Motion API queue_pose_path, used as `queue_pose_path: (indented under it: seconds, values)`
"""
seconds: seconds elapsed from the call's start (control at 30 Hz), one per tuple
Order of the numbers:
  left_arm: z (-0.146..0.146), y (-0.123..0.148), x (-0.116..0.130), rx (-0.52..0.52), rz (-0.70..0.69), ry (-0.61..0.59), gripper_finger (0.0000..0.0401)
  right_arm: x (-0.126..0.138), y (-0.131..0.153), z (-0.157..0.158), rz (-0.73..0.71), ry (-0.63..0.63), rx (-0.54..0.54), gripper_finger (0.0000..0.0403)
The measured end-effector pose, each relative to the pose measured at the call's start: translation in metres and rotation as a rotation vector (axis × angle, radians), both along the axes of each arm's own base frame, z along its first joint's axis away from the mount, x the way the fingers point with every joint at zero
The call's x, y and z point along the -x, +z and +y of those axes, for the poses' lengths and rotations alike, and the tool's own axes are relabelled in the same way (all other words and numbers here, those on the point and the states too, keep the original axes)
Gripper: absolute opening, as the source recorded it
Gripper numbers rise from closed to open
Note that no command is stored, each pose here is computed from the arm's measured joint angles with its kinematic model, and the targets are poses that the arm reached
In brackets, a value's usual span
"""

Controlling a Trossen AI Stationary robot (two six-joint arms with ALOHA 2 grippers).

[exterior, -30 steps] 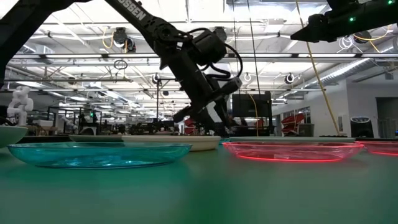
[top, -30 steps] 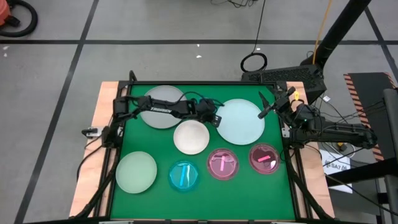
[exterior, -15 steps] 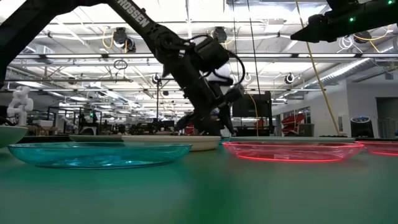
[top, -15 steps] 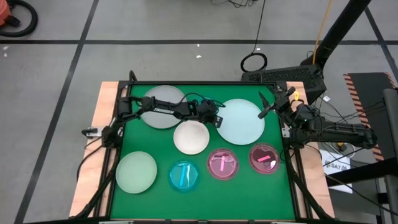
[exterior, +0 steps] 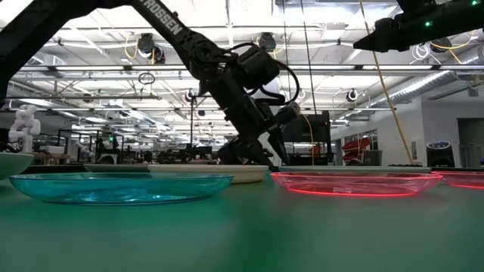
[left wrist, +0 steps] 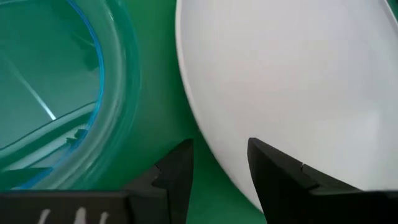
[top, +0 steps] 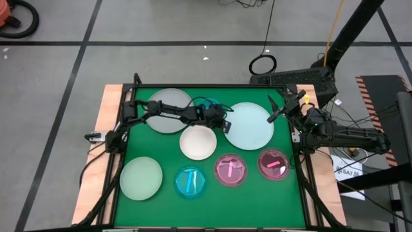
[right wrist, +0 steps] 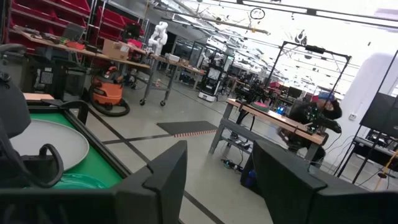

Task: Stack plastic plates
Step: Stack the light blue plate on top of the gray plate

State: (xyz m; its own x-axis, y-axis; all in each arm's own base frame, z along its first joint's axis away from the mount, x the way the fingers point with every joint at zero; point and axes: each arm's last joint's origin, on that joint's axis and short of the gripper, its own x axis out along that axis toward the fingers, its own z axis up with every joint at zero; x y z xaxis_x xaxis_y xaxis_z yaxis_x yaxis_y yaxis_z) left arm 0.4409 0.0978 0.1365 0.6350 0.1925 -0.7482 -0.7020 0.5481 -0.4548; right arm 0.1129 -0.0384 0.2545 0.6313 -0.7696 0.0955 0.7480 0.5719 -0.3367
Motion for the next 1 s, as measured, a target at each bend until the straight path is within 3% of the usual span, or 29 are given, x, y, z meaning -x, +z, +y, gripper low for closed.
queue_pose_path:
  seconds: [0.77,1.0]
  values:
    - [-0.003,-0.010,-0.006,0.017,-0.024,-0.016,0.0156,0.000,0.000,0.000,0.003,-0.003,0.002,0.0176]
    - [-0.003,-0.011,-0.005,-0.005,-0.016,-0.039,0.0092,0.000,0.000,0.000,0.003,-0.004,0.002,0.0176]
